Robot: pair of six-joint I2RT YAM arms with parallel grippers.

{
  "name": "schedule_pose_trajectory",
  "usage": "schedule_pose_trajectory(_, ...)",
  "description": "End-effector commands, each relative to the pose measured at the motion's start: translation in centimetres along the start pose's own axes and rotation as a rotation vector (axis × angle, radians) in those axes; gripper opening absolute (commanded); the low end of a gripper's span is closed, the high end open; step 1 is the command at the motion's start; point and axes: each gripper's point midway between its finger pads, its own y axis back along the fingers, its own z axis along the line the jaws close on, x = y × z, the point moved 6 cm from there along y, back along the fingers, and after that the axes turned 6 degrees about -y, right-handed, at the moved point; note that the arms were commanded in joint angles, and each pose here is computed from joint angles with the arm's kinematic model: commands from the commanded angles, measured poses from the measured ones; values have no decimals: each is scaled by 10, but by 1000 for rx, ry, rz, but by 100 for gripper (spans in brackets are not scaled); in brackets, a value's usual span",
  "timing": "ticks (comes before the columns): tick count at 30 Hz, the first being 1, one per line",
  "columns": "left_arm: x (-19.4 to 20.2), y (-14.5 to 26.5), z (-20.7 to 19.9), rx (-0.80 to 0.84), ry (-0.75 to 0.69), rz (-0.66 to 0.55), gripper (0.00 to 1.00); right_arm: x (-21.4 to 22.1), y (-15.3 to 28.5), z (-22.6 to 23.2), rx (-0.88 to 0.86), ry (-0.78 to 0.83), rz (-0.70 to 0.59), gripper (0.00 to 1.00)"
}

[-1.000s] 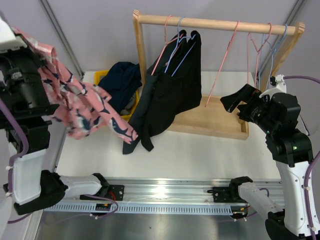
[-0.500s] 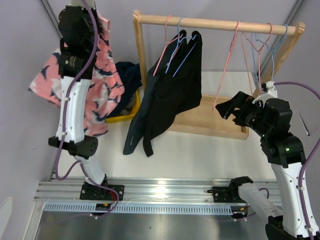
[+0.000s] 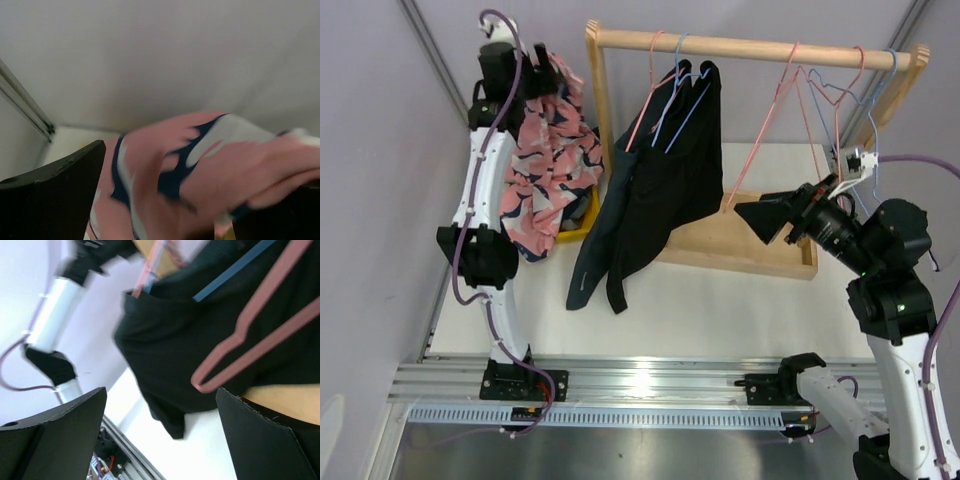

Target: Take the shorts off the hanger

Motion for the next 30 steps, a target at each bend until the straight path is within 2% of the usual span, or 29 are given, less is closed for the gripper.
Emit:
schedule_pose_trajectory(1,43,1,-13,58,96,132,99,-35,-7,42,-181,83,-62,99)
schedule_pose_trajectory(2,47,6,-13,56,102,147,99,-39,-21,39,-173,72,-43,99)
schedule_pose_trajectory(3,70,17,-12,43,105,212,99,-43,-27,44,-182,78,-44,99)
schedule_pose_trajectory(4,70,27,-13,35,104,212,99,-48,-35,45,-160,75,-51,99)
schedule_pose_trajectory(5,67,38,-13,29,104,203,99,-59,-36,67,-209,113,-65,99)
schedule_pose_trajectory(6,81,59,-10,18,94,226,99,-59,-60,63,-187,108,-33,99)
schedule_pose_trajectory(7,76,73,-13,25,88,205,99,-61,-70,61,-142,105,-28,99)
schedule_pose_trajectory(8,91,86,-13,22,74,231,99,-74,-71,81,-183,137,-53,99)
schedule_pose_trajectory(9,67,113,-9,16,72,153,99,-70,-97,73,-158,129,-15,99)
schedule_pose_trajectory(11,91,136,-11,31,48,198,99,-82,-109,78,-131,133,-44,99)
schedule_pose_trajectory(12,90,149,-11,40,50,194,99,-78,-130,69,-107,131,-20,99)
schedule_pose_trajectory(15,105,192,-11,71,46,244,99,-85,-150,57,-25,134,-55,98)
schedule_pose_trajectory(16,124,212,-12,92,38,278,99,-81,-162,51,-7,132,-47,97)
schedule_pose_trajectory(18,128,237,-11,103,60,262,99,-81,-174,43,26,135,-66,96)
schedule_pose_trajectory(19,145,246,-11,116,56,283,99,-76,-184,37,44,137,-54,96)
schedule_pose_trajectory(23,171,299,3,127,60,226,99,-70,-203,30,62,134,-45,88)
schedule_pose_trajectory(26,173,316,9,123,51,174,99,-65,-217,29,66,135,-47,77)
schedule_pose_trajectory(27,188,315,10,116,47,199,99,-65,-220,29,72,136,-50,74)
schedule_pose_trajectory(30,189,319,10,115,56,194,99,-60,-231,26,85,128,-46,68)
